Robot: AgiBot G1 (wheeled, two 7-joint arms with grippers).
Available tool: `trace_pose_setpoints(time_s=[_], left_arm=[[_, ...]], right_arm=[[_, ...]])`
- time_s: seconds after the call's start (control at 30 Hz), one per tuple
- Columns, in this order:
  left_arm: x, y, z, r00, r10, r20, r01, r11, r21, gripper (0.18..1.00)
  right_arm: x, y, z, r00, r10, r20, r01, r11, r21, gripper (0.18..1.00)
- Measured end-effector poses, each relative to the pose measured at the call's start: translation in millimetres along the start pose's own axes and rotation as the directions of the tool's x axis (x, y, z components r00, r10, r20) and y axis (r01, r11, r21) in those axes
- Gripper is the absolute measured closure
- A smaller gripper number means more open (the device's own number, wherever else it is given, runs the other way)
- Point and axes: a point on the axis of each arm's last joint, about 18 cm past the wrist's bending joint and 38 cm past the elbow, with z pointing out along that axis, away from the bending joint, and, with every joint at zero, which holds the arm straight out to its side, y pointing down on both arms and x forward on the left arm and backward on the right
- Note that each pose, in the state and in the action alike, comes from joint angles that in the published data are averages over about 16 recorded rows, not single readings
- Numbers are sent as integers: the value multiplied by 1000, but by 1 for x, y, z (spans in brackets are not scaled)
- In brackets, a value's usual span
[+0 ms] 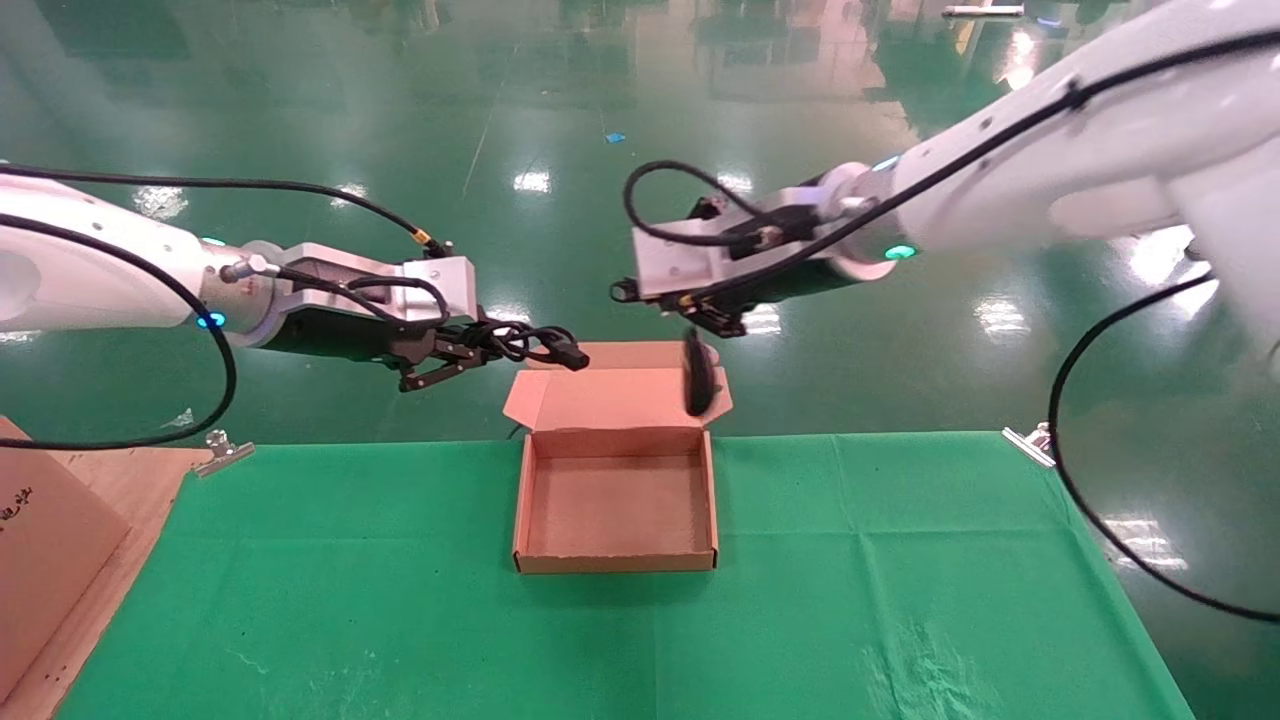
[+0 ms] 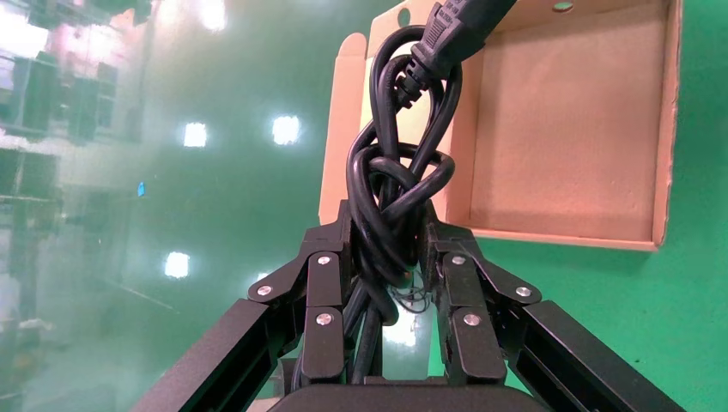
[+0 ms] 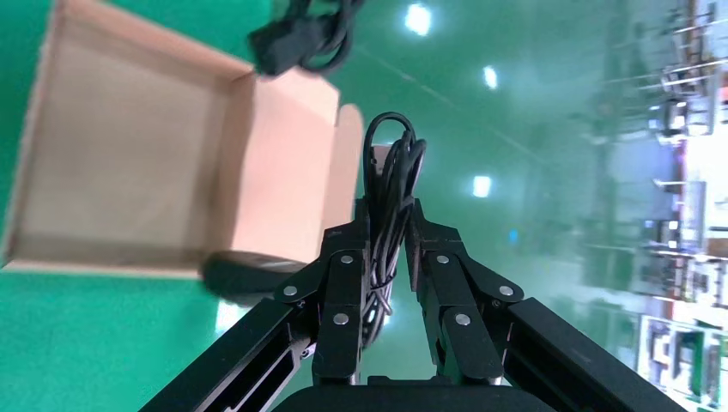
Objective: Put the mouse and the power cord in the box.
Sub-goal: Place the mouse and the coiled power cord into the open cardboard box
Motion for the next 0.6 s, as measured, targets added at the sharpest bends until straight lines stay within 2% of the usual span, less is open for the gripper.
trace_pose_setpoints(time_s=[0.23, 0.6], left_arm=[[0, -5, 3, 1000, 7, 0, -7, 1000, 10, 851], [0, 1, -3, 1000, -14, 10, 13, 1000, 27, 851]], right_arm=[[-7, -10, 17, 999, -3, -34, 3, 1000, 2, 922], [-37, -24, 48, 1000, 3, -14, -2, 1000, 14, 922]])
